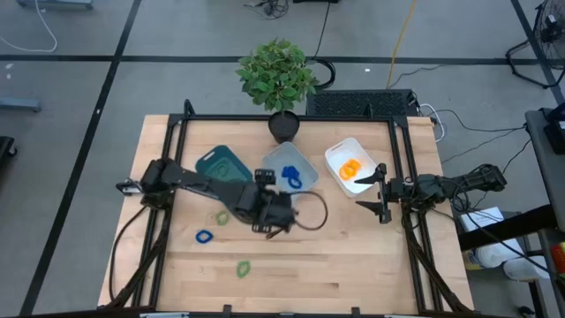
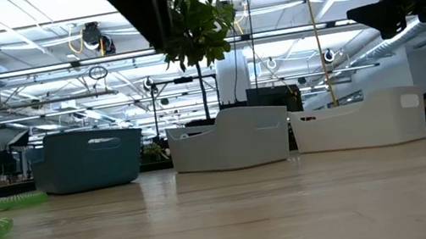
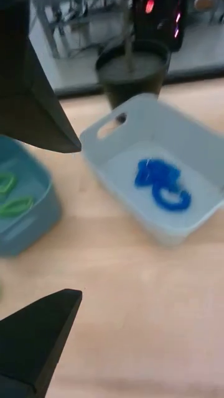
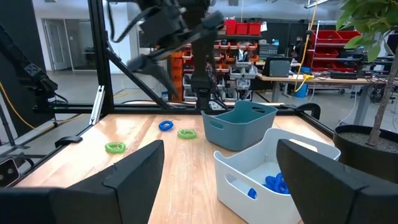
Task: Sort spring keychains
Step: Put the blue spring keychain into the gray bin
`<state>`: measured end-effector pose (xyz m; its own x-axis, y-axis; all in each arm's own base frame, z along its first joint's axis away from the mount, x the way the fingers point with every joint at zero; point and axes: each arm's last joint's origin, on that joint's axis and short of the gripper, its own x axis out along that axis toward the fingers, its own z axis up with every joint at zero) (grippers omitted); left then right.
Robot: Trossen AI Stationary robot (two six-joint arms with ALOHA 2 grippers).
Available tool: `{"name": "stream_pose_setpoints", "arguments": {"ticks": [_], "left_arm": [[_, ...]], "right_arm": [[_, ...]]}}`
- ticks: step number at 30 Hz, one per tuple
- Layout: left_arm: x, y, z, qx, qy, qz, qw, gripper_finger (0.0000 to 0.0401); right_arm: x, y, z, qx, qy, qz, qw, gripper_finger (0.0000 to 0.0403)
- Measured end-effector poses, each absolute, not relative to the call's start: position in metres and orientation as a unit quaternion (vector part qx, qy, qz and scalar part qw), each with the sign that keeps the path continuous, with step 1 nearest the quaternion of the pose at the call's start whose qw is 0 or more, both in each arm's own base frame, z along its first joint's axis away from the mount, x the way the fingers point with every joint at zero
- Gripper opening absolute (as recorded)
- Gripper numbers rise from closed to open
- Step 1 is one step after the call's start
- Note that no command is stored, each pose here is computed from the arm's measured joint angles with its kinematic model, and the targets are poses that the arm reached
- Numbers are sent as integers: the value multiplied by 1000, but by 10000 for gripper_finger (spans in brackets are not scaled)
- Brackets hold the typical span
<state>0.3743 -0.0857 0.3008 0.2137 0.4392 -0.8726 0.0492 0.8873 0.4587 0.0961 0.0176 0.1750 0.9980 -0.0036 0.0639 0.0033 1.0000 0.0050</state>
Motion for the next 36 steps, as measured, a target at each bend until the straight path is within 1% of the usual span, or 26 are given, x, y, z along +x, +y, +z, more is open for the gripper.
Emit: {"name": "stream_pose_setpoints", "arguments": {"ticks": [7, 12, 21, 26, 31, 36], "left_arm": [[347, -124, 303, 162, 636, 149, 740, 386], [332, -143, 308, 102, 631, 165, 751, 386], [320, -158, 305, 23, 622, 211, 754, 386], [312, -161, 291, -48, 632, 260, 729, 386], [294, -156, 272, -131, 651, 329, 671, 386], [273, -146, 259, -177, 654, 388, 625, 386]], "right_arm": [[96, 18, 175, 2, -32, -2, 999, 297], [96, 18, 175, 3, -32, -2, 999, 297], [96, 18, 175, 2, -31, -2, 1000, 297], [96, 18, 175, 2, -31, -2, 1000, 297], [96, 18, 175, 2, -31, -2, 1000, 297], [96, 18, 175, 2, -31, -2, 1000, 297]]}}
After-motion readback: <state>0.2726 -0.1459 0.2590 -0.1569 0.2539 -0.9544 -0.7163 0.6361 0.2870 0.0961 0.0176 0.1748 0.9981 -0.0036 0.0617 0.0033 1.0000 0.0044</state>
